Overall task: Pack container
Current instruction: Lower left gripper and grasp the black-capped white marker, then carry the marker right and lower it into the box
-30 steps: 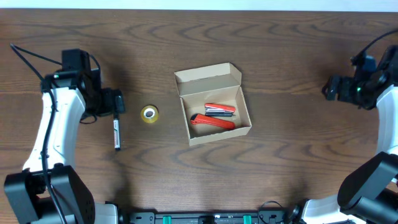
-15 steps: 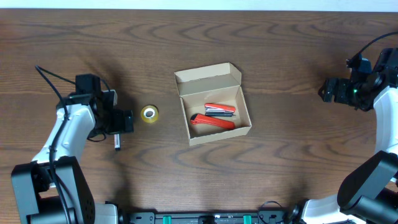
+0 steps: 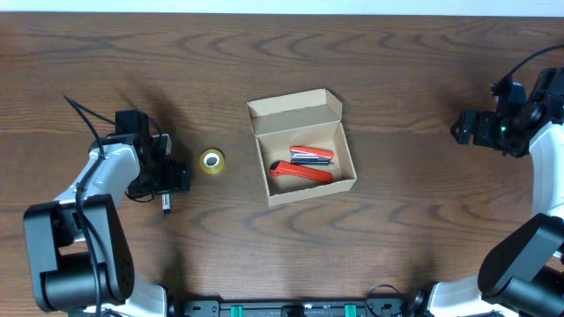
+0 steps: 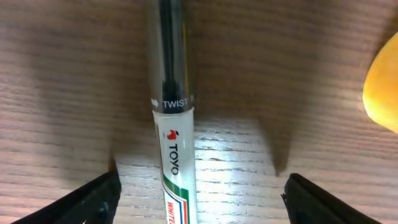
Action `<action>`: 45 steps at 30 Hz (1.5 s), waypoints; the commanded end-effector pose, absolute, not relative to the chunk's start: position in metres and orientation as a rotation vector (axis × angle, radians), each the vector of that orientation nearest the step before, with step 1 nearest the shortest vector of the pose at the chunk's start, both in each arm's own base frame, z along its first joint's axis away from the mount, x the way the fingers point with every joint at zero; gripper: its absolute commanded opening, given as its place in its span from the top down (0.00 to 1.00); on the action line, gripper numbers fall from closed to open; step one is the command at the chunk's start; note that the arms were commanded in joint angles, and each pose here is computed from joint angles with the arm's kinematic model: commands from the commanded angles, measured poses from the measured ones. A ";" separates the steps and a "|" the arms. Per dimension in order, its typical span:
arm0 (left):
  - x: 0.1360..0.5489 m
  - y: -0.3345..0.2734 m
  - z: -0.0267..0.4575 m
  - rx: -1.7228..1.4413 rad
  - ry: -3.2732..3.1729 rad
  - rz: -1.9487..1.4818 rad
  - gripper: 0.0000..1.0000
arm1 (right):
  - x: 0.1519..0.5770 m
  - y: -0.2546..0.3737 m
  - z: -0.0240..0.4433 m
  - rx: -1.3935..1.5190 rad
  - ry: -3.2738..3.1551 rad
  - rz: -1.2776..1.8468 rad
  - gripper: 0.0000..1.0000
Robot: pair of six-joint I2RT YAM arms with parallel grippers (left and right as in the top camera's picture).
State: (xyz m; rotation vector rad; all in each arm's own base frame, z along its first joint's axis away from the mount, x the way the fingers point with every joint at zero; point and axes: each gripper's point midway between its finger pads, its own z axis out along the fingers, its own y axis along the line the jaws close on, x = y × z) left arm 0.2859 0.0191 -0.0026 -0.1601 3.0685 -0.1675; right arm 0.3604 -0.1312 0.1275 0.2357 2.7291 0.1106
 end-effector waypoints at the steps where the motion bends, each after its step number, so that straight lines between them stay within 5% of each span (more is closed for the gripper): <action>1: 0.277 0.017 -0.017 -0.179 3.118 -0.190 0.15 | 0.361 -0.127 0.129 0.247 2.722 0.131 0.02; 7: 0.275 0.017 -0.017 -0.181 3.126 -0.193 0.25 | 0.361 -0.127 0.129 0.250 2.720 0.131 0.02; 13: 0.271 0.015 -0.016 -0.183 3.141 -0.206 0.56 | 0.362 -0.127 0.129 0.249 2.718 0.130 0.02; 22: 0.266 0.016 -0.016 -0.185 3.161 -0.195 0.75 | 0.362 -0.127 0.129 0.249 2.718 0.130 0.02; 26: 0.265 0.022 -0.017 -0.185 3.168 -0.142 0.94 | 0.362 -0.127 0.130 0.249 2.717 0.130 0.02; 36: 0.272 0.008 -0.002 -0.186 3.160 -0.277 0.94 | 0.364 -0.125 0.130 0.239 2.714 0.129 0.02; 45: 0.332 -0.038 0.095 0.001 2.919 -0.556 0.94 | 0.364 -0.126 0.130 0.240 2.713 0.128 0.02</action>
